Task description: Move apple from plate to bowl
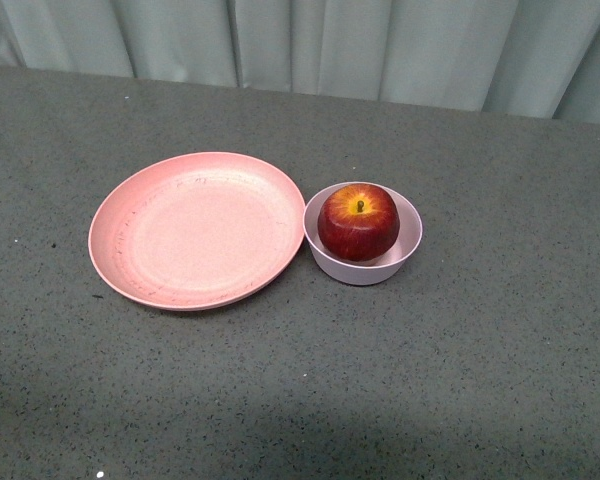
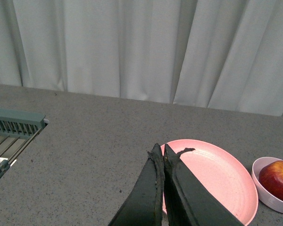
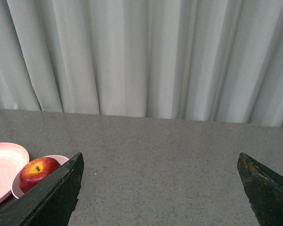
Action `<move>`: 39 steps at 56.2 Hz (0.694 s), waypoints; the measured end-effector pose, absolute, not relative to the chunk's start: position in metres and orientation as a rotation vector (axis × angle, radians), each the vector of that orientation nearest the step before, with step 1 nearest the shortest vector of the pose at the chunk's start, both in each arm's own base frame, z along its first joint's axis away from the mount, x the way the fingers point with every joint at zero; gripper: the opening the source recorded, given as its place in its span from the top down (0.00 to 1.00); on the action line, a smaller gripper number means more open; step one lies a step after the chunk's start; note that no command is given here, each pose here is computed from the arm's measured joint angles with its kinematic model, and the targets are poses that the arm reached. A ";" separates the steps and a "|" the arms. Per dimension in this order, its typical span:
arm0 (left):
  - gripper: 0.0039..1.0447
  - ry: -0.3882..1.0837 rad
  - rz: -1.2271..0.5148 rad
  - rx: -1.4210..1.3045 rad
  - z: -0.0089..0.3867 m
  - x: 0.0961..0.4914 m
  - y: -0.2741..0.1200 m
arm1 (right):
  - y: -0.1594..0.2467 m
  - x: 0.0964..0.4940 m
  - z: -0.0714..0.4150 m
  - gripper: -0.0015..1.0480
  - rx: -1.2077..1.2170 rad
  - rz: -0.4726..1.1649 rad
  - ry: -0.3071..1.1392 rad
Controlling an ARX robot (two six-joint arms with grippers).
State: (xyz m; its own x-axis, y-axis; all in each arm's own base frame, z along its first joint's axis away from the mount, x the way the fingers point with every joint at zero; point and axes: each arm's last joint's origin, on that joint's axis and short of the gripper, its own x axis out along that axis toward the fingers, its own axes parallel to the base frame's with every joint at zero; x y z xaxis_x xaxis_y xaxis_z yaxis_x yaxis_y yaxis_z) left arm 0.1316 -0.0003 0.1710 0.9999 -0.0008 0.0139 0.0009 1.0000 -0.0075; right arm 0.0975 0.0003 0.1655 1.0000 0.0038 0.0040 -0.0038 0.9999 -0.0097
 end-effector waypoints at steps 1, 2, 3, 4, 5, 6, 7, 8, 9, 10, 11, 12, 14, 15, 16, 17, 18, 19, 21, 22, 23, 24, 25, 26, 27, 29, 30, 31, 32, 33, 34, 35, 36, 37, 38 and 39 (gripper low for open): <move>0.97 -0.015 0.000 -0.007 0.171 0.131 0.000 | 0.000 0.098 0.165 0.09 -0.010 0.004 -0.004; 0.97 -0.015 -0.001 -0.007 0.171 0.130 0.000 | 0.000 0.098 0.165 0.09 -0.010 0.004 -0.004; 0.97 -0.016 -0.001 -0.007 0.172 0.130 0.000 | 0.000 0.098 0.165 0.09 -0.010 0.004 -0.004; 0.97 -0.017 -0.001 -0.007 0.172 0.129 0.000 | 0.000 0.098 0.165 0.09 -0.010 0.004 -0.004; 0.97 -0.017 -0.001 -0.007 0.172 0.128 0.000 | 0.000 0.098 0.166 0.09 -0.010 0.004 -0.004; 0.97 -0.017 -0.001 -0.007 0.172 0.127 0.000 | 0.000 0.098 0.165 0.09 -0.010 0.004 -0.004; 0.97 -0.018 -0.001 -0.007 0.172 0.127 0.000 | 0.000 0.098 0.165 0.09 -0.010 0.004 -0.004; 0.97 -0.019 -0.001 -0.007 0.172 0.126 0.000 | 0.000 0.098 0.165 0.09 -0.010 0.004 -0.004; 0.97 -0.020 -0.001 -0.007 0.172 0.126 0.000 | 0.000 0.098 0.165 0.09 -0.010 0.004 -0.004; 0.97 -0.019 -0.001 -0.007 0.173 0.125 0.000 | 0.000 0.098 0.165 0.09 -0.010 0.004 -0.004; 0.97 -0.019 -0.001 -0.007 0.173 0.125 0.000 | 0.000 0.098 0.165 0.09 -0.010 0.004 -0.004; 0.97 -0.019 -0.001 -0.007 0.173 0.124 0.000 | 0.000 0.098 0.165 0.09 -0.010 0.004 -0.004; 0.97 -0.020 -0.001 -0.007 0.173 0.123 0.000 | 0.000 0.098 0.165 0.09 -0.010 0.004 -0.004; 0.97 -0.020 -0.001 -0.007 0.173 0.123 0.000 | 0.000 0.098 0.165 0.09 -0.010 0.004 -0.004; 0.97 -0.021 -0.001 -0.007 0.173 0.122 0.000 | 0.000 0.098 0.165 0.09 -0.010 0.004 -0.004; 0.97 -0.021 -0.001 -0.007 0.173 0.122 0.000 | 0.000 0.098 0.165 0.09 -0.010 0.004 -0.004; 0.97 -0.022 -0.001 -0.007 0.173 0.121 0.000 | 0.000 0.098 0.165 0.09 -0.010 0.004 -0.004; 0.97 -0.022 -0.001 -0.007 0.173 0.120 0.000 | 0.000 0.098 0.165 0.09 -0.010 0.004 -0.004; 0.97 -0.022 -0.001 -0.007 0.173 0.120 0.000 | 0.000 0.098 0.165 0.09 -0.010 0.004 -0.004; 0.97 -0.022 -0.001 -0.007 0.173 0.119 0.000 | 0.000 0.098 0.165 0.09 -0.010 0.004 -0.004; 0.97 -0.022 -0.001 -0.007 0.173 0.118 0.000 | 0.000 0.098 0.166 0.09 -0.010 0.004 -0.004; 0.97 -0.022 -0.001 -0.007 0.173 0.118 0.000 | 0.000 0.098 0.165 0.09 -0.010 0.004 -0.004; 0.97 -0.022 -0.001 -0.007 0.173 0.118 0.000 | 0.000 0.098 0.165 0.09 -0.010 0.004 -0.004; 0.97 -0.023 -0.001 -0.007 0.173 0.117 0.000 | 0.000 0.098 0.165 0.09 -0.010 0.004 -0.004; 0.97 -0.023 -0.001 -0.007 0.173 0.117 0.000 | 0.000 0.098 0.165 0.09 -0.010 0.004 -0.004; 0.97 -0.023 -0.001 -0.007 0.173 0.116 0.000 | 0.000 0.098 0.165 0.09 -0.010 0.004 -0.004; 0.97 -0.023 -0.001 -0.007 0.173 0.116 0.000 | 0.000 0.098 0.165 0.09 -0.010 0.004 -0.004; 0.97 -0.023 -0.001 -0.007 0.173 0.115 0.000 | 0.000 0.098 0.165 0.09 -0.010 0.004 -0.004; 0.97 -0.023 -0.001 -0.007 0.173 0.115 0.000 | 0.000 0.098 0.165 0.09 -0.010 0.004 -0.004; 0.97 -0.023 -0.001 -0.007 0.173 0.115 0.000 | 0.000 0.098 0.165 0.09 -0.010 0.004 -0.004; 0.97 -0.023 -0.001 -0.007 0.173 0.114 0.000 | 0.000 0.098 0.165 0.09 -0.010 0.004 -0.004; 0.97 -0.023 -0.001 -0.007 0.173 0.114 0.000 | 0.000 0.098 0.166 0.09 -0.010 0.004 -0.004; 0.97 -0.023 -0.001 -0.007 0.173 0.113 0.000 | 0.000 0.098 0.165 0.09 -0.010 0.004 -0.004; 0.97 -0.023 -0.001 -0.007 0.173 0.113 0.000 | 0.000 0.098 0.165 0.09 -0.010 0.004 -0.004; 0.97 -0.023 -0.001 -0.007 0.173 0.112 0.000 | 0.000 0.098 0.165 0.09 -0.010 0.004 -0.004; 0.97 -0.023 -0.001 -0.007 0.173 0.112 0.000 | 0.000 0.098 0.165 0.09 -0.010 0.004 -0.004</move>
State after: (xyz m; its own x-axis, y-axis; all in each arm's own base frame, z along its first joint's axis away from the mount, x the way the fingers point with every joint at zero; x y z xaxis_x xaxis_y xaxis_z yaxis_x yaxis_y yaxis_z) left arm 0.1116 -0.0002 0.1732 0.9997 -0.0008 0.0231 0.0009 1.0000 -0.0075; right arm 0.0975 0.0003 0.1655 1.0000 0.0038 0.0040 -0.0038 0.9999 -0.0097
